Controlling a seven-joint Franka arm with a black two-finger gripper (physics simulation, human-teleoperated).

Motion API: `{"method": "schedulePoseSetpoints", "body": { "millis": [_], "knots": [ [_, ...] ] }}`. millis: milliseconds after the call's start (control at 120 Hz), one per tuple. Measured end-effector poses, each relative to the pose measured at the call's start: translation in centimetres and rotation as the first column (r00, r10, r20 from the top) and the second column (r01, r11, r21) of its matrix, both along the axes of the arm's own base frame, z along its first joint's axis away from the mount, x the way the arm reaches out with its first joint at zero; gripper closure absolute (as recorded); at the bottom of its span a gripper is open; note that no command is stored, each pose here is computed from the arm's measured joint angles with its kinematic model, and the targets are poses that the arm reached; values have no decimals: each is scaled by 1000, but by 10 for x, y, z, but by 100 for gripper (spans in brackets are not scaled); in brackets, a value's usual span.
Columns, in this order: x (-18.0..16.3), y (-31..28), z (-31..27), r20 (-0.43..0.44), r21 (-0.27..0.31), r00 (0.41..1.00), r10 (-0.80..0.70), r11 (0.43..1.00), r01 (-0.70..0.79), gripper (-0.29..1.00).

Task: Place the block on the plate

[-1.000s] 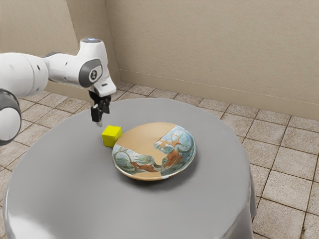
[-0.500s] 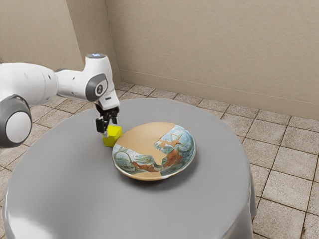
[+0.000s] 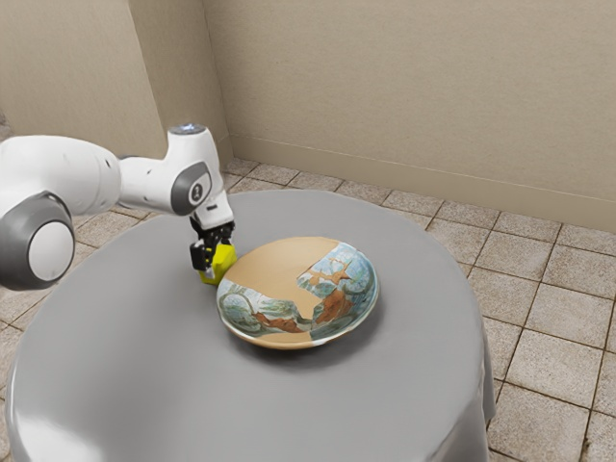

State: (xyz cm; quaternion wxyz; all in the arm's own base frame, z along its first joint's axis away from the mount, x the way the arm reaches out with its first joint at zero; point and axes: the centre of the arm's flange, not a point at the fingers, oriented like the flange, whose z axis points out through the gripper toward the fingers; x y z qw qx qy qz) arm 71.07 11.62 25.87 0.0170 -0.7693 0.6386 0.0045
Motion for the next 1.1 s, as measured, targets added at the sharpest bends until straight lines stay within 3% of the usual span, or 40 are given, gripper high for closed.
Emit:
{"method": "schedulePoseSetpoints", "body": {
  "millis": [67, 175, 250, 467, 783, 1100],
  "knots": [
    [0, 1, -1, 3, 0, 1000, -2, 1000, 2, 2],
    [1, 0, -1, 9, 0, 1000, -7, 1000, 7, 25],
    [2, 0, 0, 15, 1, 1000, -10, 1000, 10, 30],
    [3, 0, 17, 42, 8, 999, -18, 1000, 17, 27],
    [-17, -9, 95, 108, 17, 994, -31, 999, 29, 27],
    [-55, -92, 132, 108, 5, 984, -139, 990, 139, 27]
  ]
}}
